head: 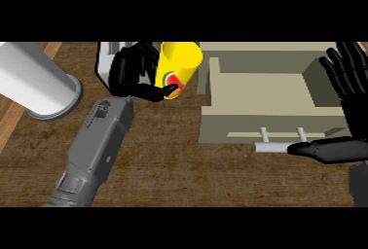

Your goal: Pick up the cup, place it into the drawer and close the drawer

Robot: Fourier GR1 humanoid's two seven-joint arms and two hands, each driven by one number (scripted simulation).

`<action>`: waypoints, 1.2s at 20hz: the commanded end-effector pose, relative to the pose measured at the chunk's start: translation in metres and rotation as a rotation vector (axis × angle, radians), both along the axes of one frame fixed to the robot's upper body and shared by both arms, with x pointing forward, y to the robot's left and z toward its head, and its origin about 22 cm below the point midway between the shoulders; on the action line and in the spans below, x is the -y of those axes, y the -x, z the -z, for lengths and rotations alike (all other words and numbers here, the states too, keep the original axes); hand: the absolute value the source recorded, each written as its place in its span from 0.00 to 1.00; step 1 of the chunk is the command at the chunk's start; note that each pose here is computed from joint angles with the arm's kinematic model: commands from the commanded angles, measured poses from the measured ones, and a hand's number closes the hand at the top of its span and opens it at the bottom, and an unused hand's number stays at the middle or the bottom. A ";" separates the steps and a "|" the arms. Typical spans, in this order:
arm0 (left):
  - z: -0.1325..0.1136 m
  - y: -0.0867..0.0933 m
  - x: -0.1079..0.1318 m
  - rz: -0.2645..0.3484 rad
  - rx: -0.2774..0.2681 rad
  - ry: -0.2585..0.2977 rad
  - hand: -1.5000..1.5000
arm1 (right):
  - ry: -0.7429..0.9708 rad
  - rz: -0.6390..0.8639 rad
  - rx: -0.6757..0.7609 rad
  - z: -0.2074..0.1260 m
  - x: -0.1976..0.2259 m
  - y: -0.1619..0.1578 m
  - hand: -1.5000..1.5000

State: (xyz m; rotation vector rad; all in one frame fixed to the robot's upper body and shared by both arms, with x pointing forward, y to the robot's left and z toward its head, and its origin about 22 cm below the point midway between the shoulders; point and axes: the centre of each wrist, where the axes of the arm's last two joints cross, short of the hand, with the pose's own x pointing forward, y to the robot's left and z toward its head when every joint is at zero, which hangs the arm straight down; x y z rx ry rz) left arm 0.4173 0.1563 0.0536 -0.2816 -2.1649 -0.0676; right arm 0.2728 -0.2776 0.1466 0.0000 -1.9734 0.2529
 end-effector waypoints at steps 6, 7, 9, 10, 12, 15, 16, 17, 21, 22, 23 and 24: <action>-0.116 -0.018 0.075 0.000 -0.021 -0.082 1.00 | 0.016 0.007 0.017 0.004 0.004 0.002 0.00; -0.123 -0.021 0.089 -0.015 -0.019 -0.095 1.00 | 0.014 -0.006 0.012 0.006 -0.008 -0.013 0.00; -0.131 -0.022 0.101 -0.025 -0.073 -0.114 1.00 | -0.016 -0.010 0.021 0.012 0.003 -0.010 0.00; -0.136 -0.025 0.104 -0.025 -0.101 -0.136 1.00 | 0.000 -0.039 0.019 0.002 0.000 0.005 0.00; -0.133 -0.023 0.117 -0.051 -0.158 -0.166 1.00 | 0.005 -0.035 0.020 -0.004 -0.018 -0.008 0.00; -0.111 -0.028 0.117 -0.096 -0.206 -0.241 1.00 | -0.006 -0.031 0.043 -0.005 -0.002 -0.009 0.00; -0.112 -0.029 0.119 -0.109 -0.232 -0.234 1.00 | -0.001 -0.051 0.023 0.002 -0.001 -0.006 0.00; -0.118 -0.028 0.126 -0.111 -0.237 -0.274 1.00 | -0.019 -0.054 0.051 0.005 0.008 -0.012 0.00; -0.103 -0.031 0.123 -0.089 -0.292 -0.345 1.00 | -0.002 -0.075 0.051 -0.004 -0.008 -0.014 0.00; -0.091 -0.030 0.120 -0.099 -0.302 -0.382 1.00 | -0.006 -0.108 0.052 -0.016 -0.014 -0.022 0.00; -0.095 -0.030 0.122 -0.065 -0.345 -0.404 1.00 | -0.003 -0.108 0.052 -0.005 -0.012 -0.023 0.00; -0.078 -0.029 0.115 -0.063 -0.377 -0.413 1.00 | -0.004 -0.134 0.058 -0.008 -0.019 -0.018 0.00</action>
